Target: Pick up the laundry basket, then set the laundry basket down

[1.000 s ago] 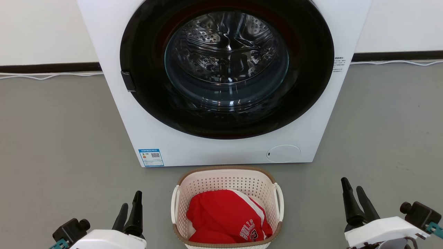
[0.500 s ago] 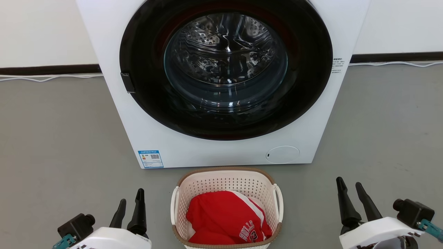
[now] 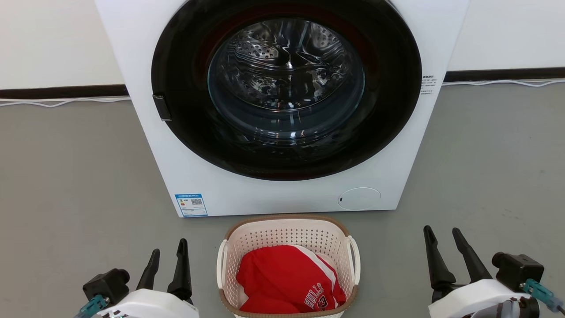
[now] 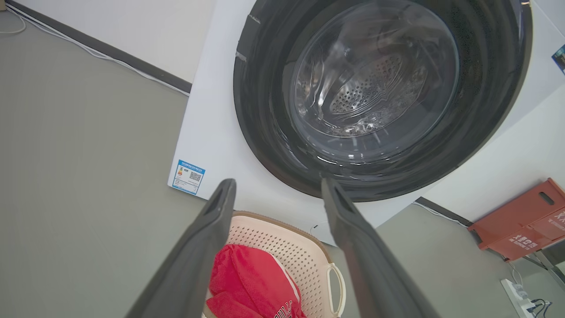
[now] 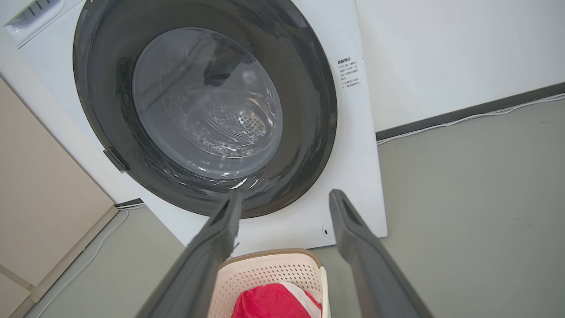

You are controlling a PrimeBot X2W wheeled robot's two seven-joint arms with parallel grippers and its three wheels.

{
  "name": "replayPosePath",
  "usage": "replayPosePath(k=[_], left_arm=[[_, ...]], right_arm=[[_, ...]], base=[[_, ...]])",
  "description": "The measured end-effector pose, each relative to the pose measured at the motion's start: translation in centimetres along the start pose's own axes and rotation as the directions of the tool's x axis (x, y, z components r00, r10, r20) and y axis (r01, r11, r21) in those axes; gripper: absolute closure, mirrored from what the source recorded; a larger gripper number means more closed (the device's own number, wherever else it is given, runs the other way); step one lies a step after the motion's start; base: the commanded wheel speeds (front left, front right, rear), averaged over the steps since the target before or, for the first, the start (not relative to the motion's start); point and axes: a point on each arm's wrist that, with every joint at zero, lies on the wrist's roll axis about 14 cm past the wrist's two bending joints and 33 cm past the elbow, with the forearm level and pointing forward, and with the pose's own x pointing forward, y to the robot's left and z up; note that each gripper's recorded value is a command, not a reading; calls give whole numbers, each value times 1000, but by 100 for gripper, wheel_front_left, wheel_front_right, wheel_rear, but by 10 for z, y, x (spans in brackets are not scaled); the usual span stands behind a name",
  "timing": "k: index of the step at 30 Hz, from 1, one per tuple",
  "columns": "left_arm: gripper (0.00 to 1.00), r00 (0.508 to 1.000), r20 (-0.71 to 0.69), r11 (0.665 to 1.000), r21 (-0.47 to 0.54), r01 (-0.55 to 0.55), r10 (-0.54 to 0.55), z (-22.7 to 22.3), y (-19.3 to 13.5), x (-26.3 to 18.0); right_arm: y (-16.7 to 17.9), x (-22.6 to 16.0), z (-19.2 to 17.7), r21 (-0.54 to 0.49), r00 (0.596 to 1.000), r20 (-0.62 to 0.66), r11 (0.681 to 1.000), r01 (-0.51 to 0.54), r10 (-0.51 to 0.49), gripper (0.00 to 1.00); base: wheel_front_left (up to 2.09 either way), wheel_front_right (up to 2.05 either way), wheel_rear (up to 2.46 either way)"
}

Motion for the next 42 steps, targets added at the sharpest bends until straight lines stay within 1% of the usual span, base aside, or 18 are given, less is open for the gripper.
replayPosePath(k=[9,18,26,29,30,31,34,37,42], left_arm=[[0,999,22,993,115,24,-26,2,-7,1],[0,998,43,972,231,40,-52,4,-13,1],[0,995,65,947,316,53,-77,7,-19,1],[0,994,71,937,344,53,-83,8,-20,0],[0,993,76,933,354,56,-89,9,-22,0],[0,992,77,927,369,61,-97,9,-23,0],[0,991,83,911,407,65,-108,9,-25,0],[0,991,81,907,417,65,-108,9,-25,0],[0,991,80,907,417,65,-108,9,-25,1]], right_arm=[[0,-1,2,-109,1000,8,994,-11,12,0],[1,-2,3,-221,999,18,975,-26,31,0],[4,-1,4,-320,998,23,946,-46,56,0],[5,-2,4,-339,998,22,940,-51,62,0],[6,-2,5,-349,997,26,936,-53,67,0],[7,-2,5,-376,997,22,925,-60,74,0],[8,-2,5,-402,996,26,913,-65,83,0],[8,-2,4,-415,996,24,907,-68,86,0],[5,-2,1,-413,997,15,908,-63,76,0]], base=[[0,0,0],[0,0,0],[0,0,0],[0,0,0],[0,0,0],[0,0,0],[0,0,0],[0,0,0],[0,0,0]])
